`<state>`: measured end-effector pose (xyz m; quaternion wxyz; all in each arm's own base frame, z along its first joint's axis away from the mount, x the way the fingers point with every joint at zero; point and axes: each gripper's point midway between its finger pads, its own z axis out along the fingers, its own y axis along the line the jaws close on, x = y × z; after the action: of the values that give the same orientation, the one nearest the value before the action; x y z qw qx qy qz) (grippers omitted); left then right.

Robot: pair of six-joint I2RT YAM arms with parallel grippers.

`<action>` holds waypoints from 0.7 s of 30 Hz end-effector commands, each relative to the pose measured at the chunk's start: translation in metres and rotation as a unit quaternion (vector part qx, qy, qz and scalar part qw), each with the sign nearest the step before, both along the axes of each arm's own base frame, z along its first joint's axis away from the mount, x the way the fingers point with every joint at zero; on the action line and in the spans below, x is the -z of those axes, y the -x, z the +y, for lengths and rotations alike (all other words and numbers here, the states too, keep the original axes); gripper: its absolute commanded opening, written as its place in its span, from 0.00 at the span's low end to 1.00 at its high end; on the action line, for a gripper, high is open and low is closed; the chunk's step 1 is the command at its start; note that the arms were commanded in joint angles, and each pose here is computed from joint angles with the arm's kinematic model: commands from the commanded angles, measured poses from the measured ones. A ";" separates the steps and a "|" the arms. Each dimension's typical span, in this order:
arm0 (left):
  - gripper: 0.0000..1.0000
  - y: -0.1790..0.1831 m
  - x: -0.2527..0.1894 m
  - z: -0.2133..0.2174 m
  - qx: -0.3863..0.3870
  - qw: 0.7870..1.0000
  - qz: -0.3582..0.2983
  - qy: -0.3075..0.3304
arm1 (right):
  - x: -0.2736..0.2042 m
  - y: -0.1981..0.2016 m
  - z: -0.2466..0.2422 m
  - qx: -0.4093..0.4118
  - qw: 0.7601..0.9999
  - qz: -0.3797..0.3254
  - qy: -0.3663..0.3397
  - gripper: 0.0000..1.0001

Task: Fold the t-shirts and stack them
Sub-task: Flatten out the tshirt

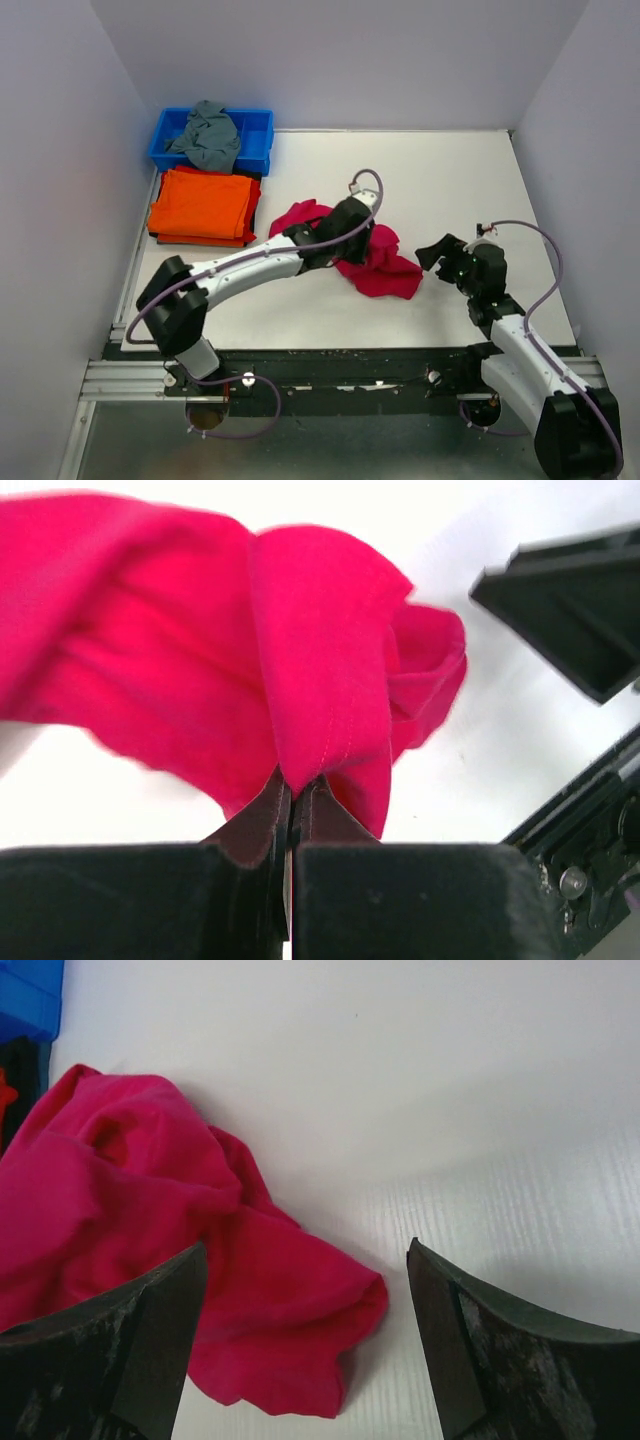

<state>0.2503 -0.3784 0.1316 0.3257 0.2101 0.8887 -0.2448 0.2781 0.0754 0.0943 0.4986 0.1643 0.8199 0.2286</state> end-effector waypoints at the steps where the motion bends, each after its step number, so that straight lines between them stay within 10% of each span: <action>1: 0.00 -0.038 -0.053 0.076 -0.101 0.994 -0.045 -0.020 | -0.009 -0.006 0.023 -0.063 0.998 0.004 -0.018 0.89; 21: 0.00 -0.096 -0.127 0.157 -0.234 0.963 -0.123 0.053 | 0.007 0.006 0.065 -0.179 0.980 0.043 -0.071 0.73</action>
<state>0.3306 -0.2213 0.2351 0.4617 0.0163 0.8688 -0.1783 0.2730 0.1273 0.0836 0.4158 0.0818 0.8401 0.3387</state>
